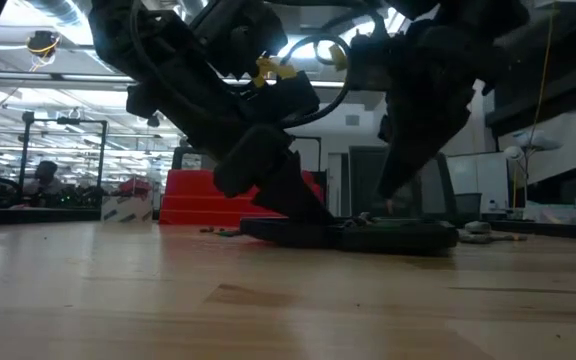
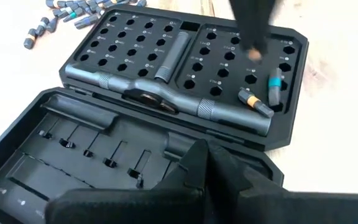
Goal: Prefit tool cases
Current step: Remove the screwdriver bit from the tool case
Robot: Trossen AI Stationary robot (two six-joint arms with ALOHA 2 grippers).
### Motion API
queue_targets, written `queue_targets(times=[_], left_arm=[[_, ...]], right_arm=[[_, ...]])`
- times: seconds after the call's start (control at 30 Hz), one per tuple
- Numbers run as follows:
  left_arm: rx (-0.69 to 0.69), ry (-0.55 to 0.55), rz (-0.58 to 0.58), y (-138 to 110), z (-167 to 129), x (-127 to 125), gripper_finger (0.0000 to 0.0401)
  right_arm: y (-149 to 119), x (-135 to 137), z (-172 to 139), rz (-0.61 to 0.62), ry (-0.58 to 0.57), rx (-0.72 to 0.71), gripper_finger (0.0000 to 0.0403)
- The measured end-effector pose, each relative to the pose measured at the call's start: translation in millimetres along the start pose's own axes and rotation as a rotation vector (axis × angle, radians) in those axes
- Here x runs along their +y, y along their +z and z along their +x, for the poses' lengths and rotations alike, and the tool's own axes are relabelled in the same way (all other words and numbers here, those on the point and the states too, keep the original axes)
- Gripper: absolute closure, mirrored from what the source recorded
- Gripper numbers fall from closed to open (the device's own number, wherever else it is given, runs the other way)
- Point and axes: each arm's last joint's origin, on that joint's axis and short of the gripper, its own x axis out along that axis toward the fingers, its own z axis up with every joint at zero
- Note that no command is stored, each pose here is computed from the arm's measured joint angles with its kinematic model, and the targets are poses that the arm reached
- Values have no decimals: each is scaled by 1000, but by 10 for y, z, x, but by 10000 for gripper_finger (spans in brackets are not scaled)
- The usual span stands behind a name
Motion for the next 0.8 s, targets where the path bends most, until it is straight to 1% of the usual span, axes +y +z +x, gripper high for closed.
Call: queue_targets(times=[0.07, 0.13, 0.23, 0.3, 0.33, 0.47, 0.57, 0.63, 0.7, 0.8], left_arm=[[1, -1, 1, 0, -1, -7, 401], [6, -1, 3, -4, -3, -8, 401], [17, -1, 3, -2, -17, -3, 401], [17, -1, 5, 7, -28, -2, 401], [20, -1, 11, 5, -31, 0, 401], [24, -1, 50, 15, -52, 6, 401], [26, 11, 82, 33, -80, 22, 401], [23, 28, 106, 50, -99, 39, 401], [19, 39, 127, 75, -127, 60, 401], [9, 55, 163, 119, -163, 109, 401]], right_arm=[[4, -65, -94, 13, -32, 14, 402], [-17, -157, -224, 16, -89, 38, 402], [-96, -342, -477, 18, -231, 80, 402], [-194, -509, -611, 52, -314, 97, 402], [-249, -597, -650, 88, -333, 100, 402], [-509, -894, -738, 247, -383, 75, 403], [-670, -1060, -729, 344, -421, 53, 401], [-694, -1145, -733, 391, -423, 25, 396], [-700, -1217, -734, 420, -407, 31, 384], [-679, -1298, -728, 437, -355, 31, 349]])
